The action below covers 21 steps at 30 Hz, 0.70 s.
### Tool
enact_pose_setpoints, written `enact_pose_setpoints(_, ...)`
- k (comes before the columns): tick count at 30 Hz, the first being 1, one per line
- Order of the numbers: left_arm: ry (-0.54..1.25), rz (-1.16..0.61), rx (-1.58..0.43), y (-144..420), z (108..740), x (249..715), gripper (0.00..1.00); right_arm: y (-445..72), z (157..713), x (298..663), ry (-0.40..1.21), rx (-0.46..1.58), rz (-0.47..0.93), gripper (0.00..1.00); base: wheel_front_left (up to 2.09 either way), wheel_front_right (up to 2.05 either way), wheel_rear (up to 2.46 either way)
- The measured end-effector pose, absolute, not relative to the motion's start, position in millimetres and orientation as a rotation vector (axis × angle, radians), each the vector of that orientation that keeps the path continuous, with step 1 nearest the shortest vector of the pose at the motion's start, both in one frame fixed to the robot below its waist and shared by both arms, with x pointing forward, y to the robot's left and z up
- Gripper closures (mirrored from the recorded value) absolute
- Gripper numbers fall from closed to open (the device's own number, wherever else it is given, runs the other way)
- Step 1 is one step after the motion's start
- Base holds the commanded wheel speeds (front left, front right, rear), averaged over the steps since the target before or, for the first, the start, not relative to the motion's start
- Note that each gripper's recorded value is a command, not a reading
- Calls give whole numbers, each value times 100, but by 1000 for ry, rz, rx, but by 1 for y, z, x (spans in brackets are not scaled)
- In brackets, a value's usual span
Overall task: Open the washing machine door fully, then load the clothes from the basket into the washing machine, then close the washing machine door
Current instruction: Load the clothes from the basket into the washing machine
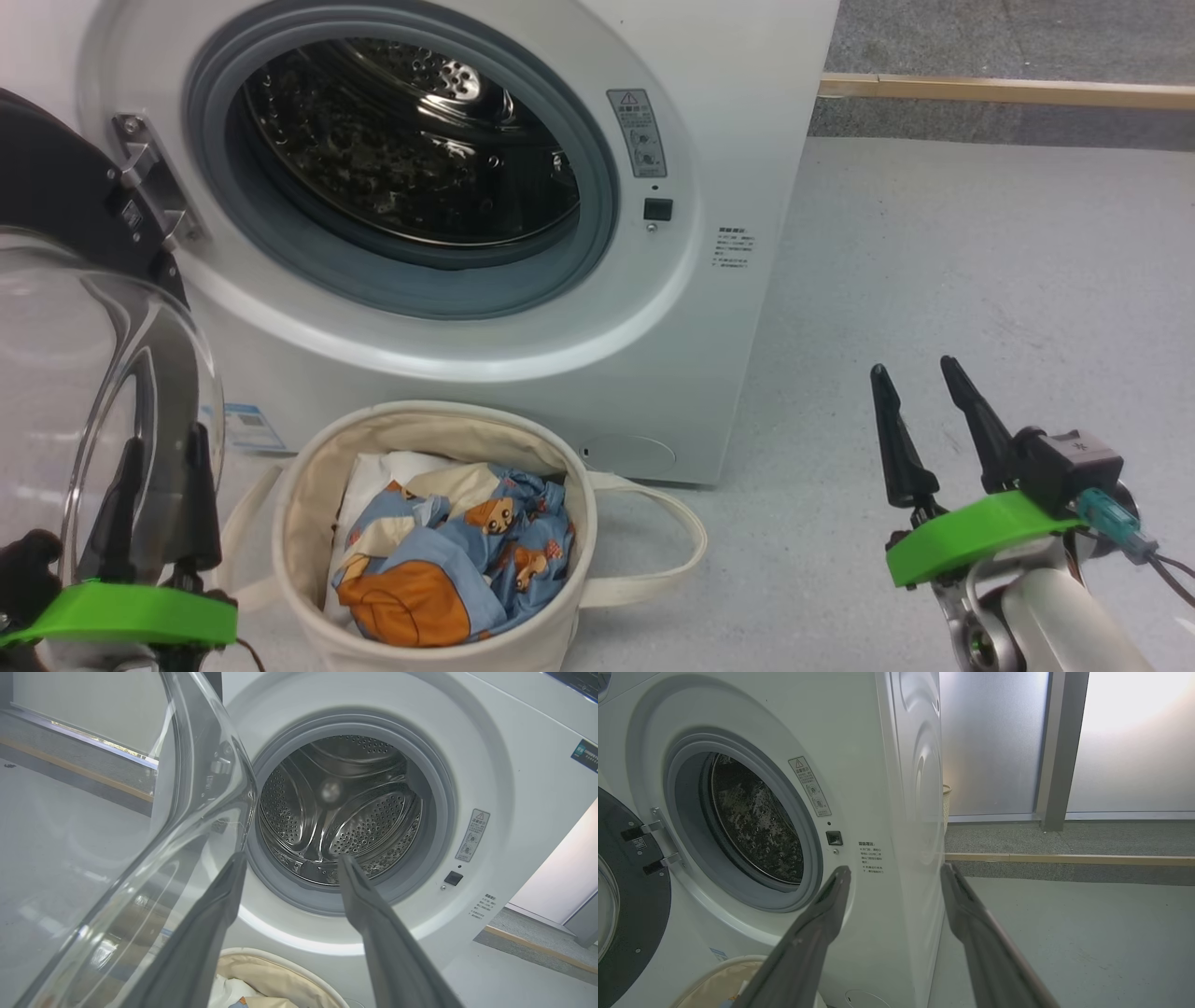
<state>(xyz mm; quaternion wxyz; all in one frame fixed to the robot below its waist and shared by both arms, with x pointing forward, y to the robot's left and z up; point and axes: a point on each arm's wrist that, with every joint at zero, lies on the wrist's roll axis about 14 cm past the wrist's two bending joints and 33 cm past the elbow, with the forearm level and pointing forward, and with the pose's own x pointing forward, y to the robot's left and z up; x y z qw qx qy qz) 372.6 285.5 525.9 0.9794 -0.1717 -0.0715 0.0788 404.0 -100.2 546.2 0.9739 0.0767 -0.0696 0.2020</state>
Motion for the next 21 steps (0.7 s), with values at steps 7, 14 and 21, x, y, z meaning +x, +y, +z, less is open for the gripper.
enact_pose_setpoints(7,-127,132,-342,276,522,375,0,-99,544,405,-134,161,407,0,0,0,0)
enact_pose_setpoints(14,-125,82,-342,259,524,382,0,-104,543,405,-134,163,391,0,0,0,0)
enact_pose_setpoints(21,-144,36,-344,245,533,394,0,-112,541,406,-131,163,365,0,0,0,0)
